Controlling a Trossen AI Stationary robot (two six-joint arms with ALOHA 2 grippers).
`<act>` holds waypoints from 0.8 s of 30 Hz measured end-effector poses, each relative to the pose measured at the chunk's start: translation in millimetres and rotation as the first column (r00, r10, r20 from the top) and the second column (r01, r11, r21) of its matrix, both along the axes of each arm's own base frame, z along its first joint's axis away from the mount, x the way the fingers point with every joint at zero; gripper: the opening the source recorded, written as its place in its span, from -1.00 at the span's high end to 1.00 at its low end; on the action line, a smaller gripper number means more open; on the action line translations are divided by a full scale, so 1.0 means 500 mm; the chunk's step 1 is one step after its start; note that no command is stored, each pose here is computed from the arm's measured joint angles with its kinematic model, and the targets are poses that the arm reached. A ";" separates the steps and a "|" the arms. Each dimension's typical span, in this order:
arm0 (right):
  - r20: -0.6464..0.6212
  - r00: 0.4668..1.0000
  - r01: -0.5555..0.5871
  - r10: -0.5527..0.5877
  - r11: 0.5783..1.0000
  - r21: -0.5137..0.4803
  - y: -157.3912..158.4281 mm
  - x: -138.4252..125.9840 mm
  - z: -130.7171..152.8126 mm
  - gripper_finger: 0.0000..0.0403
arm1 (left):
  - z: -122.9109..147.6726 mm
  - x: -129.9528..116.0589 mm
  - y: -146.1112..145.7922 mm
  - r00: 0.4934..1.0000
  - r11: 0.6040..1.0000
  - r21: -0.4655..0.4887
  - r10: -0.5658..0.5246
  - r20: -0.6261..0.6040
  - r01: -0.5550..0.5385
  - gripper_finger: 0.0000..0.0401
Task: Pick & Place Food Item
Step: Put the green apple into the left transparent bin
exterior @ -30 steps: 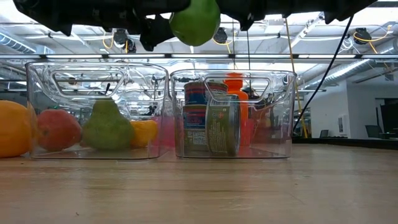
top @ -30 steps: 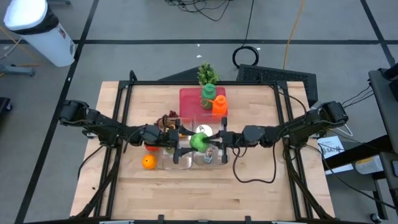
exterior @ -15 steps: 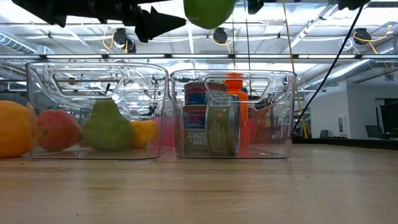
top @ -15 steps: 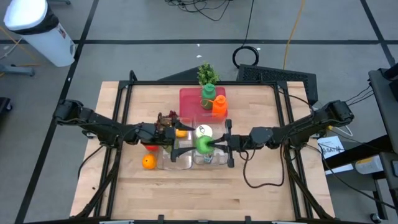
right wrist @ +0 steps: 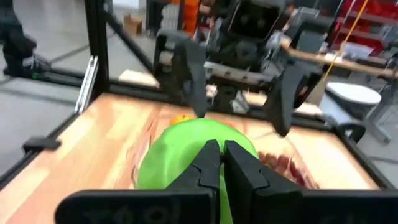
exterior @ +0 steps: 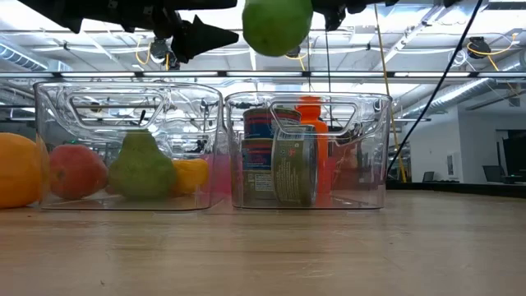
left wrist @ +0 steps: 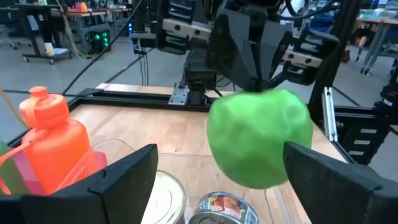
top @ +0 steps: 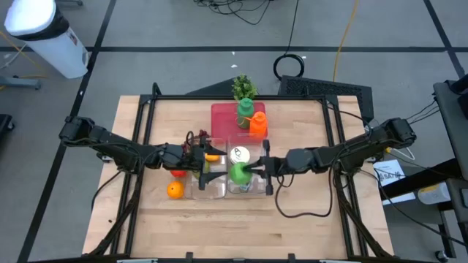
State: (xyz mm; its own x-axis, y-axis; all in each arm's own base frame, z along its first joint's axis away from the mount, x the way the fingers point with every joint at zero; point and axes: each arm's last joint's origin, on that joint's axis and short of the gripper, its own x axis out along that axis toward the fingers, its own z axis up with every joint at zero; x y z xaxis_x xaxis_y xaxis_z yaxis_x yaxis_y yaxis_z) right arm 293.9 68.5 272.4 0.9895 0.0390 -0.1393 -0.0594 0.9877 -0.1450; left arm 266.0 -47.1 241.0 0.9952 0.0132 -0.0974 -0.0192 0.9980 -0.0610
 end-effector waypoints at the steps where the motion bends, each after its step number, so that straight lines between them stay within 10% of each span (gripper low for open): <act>1: -0.012 1.000 0.000 0.000 1.000 -0.003 0.000 0.000 0.000 1.00 | 0.000 0.000 0.000 1.000 1.000 0.000 0.000 0.000 0.000 -0.78; 13: -0.035 0.999 -0.002 0.002 1.000 0.006 0.012 0.045 -0.019 1.00 | 0.068 -0.054 0.014 0.995 0.990 0.131 0.031 0.098 -0.043 -0.78; 24: -0.129 0.991 -0.023 0.019 0.999 -0.026 -0.025 0.202 -0.069 1.00 | 0.086 -0.084 0.027 0.986 0.979 0.134 0.146 0.083 -0.156 -0.77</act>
